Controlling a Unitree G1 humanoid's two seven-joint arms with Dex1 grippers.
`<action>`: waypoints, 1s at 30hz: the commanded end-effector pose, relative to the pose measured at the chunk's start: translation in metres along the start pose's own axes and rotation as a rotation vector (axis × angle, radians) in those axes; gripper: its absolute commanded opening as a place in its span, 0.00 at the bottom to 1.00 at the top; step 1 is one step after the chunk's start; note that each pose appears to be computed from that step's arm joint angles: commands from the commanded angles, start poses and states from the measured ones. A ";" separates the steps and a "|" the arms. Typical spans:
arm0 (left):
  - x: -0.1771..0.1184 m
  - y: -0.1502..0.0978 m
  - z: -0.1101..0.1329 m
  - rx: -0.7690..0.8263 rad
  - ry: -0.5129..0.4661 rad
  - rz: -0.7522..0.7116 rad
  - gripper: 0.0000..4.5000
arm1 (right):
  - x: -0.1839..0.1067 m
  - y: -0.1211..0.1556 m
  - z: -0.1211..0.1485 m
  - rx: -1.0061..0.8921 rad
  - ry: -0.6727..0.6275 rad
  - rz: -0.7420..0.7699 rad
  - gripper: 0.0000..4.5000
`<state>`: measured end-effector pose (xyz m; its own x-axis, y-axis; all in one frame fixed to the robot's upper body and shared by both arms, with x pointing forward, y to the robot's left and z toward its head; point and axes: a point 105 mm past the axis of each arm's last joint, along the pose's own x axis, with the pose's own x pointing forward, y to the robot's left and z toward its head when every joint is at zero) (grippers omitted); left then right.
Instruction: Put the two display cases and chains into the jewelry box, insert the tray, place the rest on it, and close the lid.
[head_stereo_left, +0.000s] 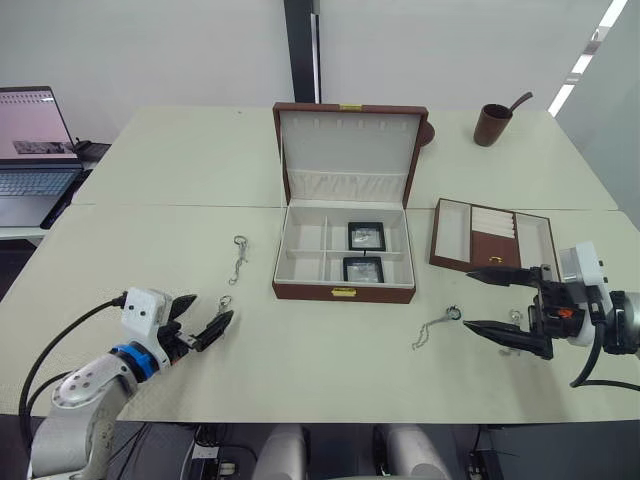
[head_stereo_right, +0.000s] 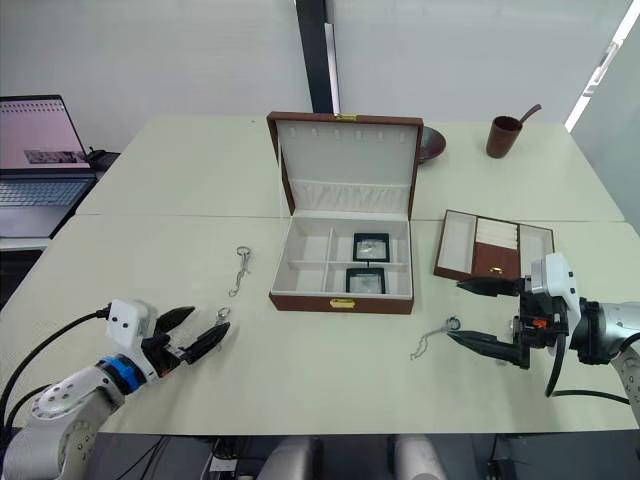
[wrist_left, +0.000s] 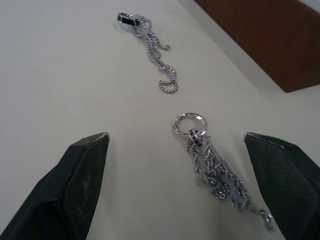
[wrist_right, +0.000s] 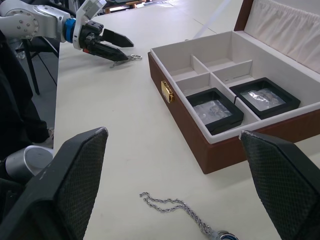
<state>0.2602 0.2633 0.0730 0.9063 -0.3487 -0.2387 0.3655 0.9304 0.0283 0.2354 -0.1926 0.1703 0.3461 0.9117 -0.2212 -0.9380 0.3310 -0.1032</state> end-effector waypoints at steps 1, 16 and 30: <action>0.001 -0.011 0.002 0.043 -0.016 -0.007 0.99 | -0.002 -0.001 0.006 -0.046 0.005 0.002 1.00; 0.007 -0.022 -0.030 0.059 0.120 -0.065 0.99 | -0.002 -0.004 0.005 -0.043 0.001 -0.014 1.00; 0.003 -0.023 -0.049 0.081 0.204 -0.084 0.90 | -0.002 -0.004 0.006 -0.048 -0.001 -0.011 1.00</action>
<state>0.2576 0.2450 0.0528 0.8609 -0.3936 -0.3224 0.4474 0.8874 0.1112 0.2390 -0.1966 0.1691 0.3655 0.9023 -0.2285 -0.9307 0.3496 -0.1081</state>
